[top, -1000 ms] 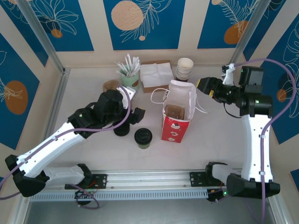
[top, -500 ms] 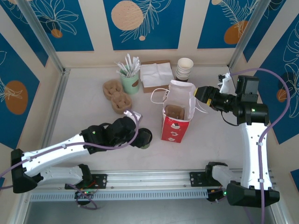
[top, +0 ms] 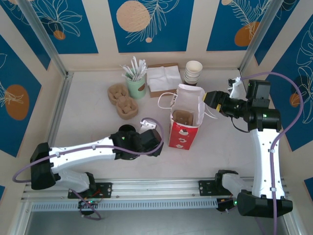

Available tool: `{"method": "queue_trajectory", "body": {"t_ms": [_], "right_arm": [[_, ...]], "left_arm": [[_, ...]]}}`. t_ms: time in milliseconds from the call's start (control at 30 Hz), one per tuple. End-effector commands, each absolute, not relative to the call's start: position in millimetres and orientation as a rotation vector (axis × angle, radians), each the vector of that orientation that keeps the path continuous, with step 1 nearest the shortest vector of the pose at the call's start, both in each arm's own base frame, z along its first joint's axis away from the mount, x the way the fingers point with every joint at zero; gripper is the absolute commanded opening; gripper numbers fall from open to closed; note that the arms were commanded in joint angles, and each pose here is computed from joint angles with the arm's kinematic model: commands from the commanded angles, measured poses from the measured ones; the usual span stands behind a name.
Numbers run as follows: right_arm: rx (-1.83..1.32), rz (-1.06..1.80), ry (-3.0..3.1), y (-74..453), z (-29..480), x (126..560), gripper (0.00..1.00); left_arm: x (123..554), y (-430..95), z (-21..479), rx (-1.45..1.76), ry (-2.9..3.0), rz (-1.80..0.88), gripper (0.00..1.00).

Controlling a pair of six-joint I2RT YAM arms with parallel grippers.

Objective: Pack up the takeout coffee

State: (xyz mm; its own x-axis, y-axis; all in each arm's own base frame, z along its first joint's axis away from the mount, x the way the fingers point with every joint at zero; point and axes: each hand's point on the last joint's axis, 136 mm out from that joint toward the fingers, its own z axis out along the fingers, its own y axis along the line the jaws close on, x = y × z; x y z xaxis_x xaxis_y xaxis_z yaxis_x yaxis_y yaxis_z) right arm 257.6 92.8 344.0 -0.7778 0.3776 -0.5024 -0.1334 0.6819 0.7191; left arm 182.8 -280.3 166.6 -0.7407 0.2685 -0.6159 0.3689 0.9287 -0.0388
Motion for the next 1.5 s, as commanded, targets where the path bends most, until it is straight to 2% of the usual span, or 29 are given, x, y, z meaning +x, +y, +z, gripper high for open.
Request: {"method": "queue_trajectory", "body": {"t_ms": [0, 233, 900, 1267, 1467], "right_arm": [[0.173, 1.023, 2.275, 95, 335, 251, 0.68], [0.178, 1.015, 2.282, 93, 330, 252, 0.68], [0.178, 1.015, 2.283, 93, 330, 256, 0.67], [0.188, 1.019, 2.293, 93, 327, 254, 0.68], [0.19, 1.02, 2.293, 92, 327, 253, 0.68]], "left_arm": [[186, -278, 174, 0.381, 2.442, -0.16, 0.98], [187, -278, 166, 0.342, 2.456, -0.145, 0.91], [186, -287, 144, 0.365, 2.497, -0.133, 0.9], [187, -285, 135, 0.355, 2.504, -0.1, 0.81], [187, -283, 130, 0.352, 2.511, -0.092, 0.8]]}}
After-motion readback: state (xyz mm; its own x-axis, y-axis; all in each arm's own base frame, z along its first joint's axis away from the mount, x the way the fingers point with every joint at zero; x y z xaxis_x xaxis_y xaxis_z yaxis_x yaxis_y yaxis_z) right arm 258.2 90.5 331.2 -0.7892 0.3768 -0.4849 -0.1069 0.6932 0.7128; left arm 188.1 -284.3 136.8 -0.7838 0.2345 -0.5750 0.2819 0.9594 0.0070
